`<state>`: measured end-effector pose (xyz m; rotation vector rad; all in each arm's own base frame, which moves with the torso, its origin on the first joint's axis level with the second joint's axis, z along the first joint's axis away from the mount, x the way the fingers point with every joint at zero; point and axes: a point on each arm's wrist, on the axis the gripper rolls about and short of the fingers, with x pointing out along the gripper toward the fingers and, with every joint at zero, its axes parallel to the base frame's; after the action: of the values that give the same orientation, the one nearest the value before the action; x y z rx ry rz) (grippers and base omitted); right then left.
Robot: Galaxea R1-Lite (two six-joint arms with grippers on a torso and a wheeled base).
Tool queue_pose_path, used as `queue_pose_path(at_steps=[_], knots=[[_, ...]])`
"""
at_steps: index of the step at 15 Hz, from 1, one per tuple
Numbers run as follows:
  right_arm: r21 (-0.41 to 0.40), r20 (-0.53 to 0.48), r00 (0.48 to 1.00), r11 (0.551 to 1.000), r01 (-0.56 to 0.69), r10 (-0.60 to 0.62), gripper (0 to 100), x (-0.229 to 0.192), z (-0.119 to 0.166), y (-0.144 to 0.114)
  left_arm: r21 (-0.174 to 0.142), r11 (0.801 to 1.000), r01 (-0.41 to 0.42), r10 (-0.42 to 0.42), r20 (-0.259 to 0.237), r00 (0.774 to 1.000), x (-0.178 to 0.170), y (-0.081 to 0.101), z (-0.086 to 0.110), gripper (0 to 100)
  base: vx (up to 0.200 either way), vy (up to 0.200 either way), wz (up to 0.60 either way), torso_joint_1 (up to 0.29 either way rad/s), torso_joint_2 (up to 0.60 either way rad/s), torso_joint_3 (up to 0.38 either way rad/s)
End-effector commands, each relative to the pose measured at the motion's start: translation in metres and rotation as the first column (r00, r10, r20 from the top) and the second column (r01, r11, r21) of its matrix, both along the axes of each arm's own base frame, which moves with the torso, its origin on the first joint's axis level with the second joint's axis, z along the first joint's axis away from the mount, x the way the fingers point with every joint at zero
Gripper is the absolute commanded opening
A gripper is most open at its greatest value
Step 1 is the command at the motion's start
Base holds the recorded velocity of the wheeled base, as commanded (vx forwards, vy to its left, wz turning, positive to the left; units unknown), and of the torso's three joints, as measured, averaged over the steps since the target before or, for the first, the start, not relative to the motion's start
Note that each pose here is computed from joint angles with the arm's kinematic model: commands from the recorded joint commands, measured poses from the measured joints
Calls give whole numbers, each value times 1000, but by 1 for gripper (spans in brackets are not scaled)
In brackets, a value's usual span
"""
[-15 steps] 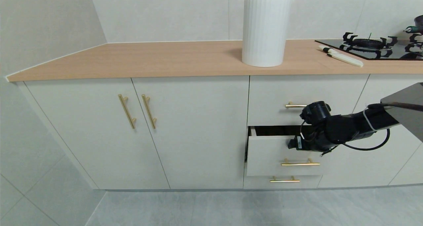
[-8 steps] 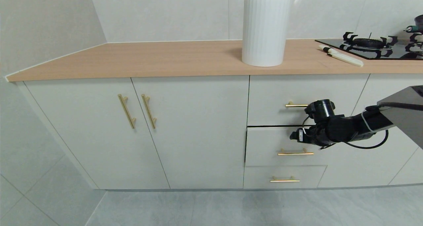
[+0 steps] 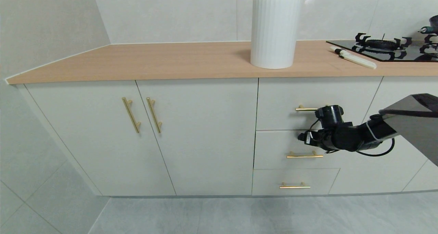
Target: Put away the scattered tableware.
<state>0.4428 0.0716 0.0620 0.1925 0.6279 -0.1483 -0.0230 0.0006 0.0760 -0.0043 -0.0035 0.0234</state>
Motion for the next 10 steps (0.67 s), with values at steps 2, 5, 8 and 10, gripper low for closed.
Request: queue_pose_path(at_steps=[2,5,8,10], knots=[[4,35,999,1000,8,-8,100,5,-5,2,0,1000,-1,1,0,1000,0,0,0,100,0,0,0,0,0,0],[4,88,995,999,38,-38,100,9,-5,2,0,1000,-1,1,0,1000,0,0,0,100,0,0,0,0,0,0],[9,114,993,999,34,-35,100,-9,23,-1,-2,1000,-1,1,0,1000,0,0,0,100,0,0,0,0,0,0],[17,154,988,1000,16,-18,100,-43,60,3,0,1000,-1,1,0,1000,0,0,0,100,0,0,0,0,0,0]])
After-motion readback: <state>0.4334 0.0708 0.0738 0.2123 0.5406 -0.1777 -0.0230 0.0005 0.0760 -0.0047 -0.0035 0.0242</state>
